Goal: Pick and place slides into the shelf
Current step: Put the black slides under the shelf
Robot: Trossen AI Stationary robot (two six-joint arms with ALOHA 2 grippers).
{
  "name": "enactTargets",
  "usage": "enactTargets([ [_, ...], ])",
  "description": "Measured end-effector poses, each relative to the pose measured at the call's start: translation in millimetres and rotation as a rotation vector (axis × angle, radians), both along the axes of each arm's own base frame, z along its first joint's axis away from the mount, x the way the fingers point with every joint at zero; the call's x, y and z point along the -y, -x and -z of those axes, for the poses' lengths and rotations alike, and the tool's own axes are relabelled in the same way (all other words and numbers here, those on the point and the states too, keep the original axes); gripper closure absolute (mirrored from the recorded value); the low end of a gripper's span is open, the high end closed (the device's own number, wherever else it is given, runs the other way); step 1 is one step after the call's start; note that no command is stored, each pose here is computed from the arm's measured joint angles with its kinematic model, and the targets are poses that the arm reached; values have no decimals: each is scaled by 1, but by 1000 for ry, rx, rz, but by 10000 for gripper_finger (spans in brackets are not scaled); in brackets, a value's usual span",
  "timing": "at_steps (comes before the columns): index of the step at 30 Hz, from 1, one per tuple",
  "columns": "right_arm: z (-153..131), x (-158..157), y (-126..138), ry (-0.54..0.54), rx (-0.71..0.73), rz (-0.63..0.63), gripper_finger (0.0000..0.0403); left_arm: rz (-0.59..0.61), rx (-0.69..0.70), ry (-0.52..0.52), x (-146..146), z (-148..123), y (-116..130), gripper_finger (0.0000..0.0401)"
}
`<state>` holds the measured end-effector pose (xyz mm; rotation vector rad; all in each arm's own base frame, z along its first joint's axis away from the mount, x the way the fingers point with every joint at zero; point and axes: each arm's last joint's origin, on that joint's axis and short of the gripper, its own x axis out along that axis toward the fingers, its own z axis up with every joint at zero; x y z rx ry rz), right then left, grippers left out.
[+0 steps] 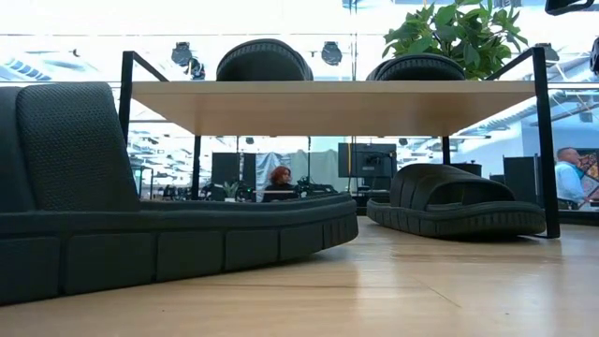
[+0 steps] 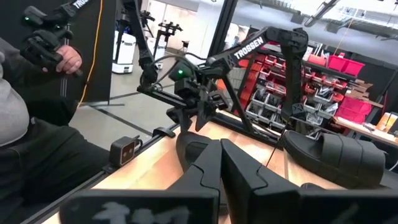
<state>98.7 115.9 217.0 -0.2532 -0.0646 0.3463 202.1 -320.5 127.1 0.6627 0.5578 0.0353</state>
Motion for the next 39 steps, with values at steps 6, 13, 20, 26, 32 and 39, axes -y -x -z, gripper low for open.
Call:
enactTargets([
  [6, 0, 0, 0, 0, -1, 0, 403, -92, -128, -28, -7, -2, -4, 187],
  [13, 0, 0, 0, 1, -1, 0, 403, -123, -153, -65, -15, -3, -10, 187],
  [20, 0, 0, 0, -3, -2, 0, 403, -173, -169, -100, -33, -1, -28, 187],
  [26, 0, 0, 0, -3, -2, 0, 403, -271, -158, -24, -47, 0, -45, 203],
  [32, 0, 0, 0, -2, -2, 0, 403, -292, -142, 2, -49, -3, -52, 363],
  [39, 0, 0, 0, -2, -2, 0, 403, -361, -1, 87, -37, -31, -64, 397],
])
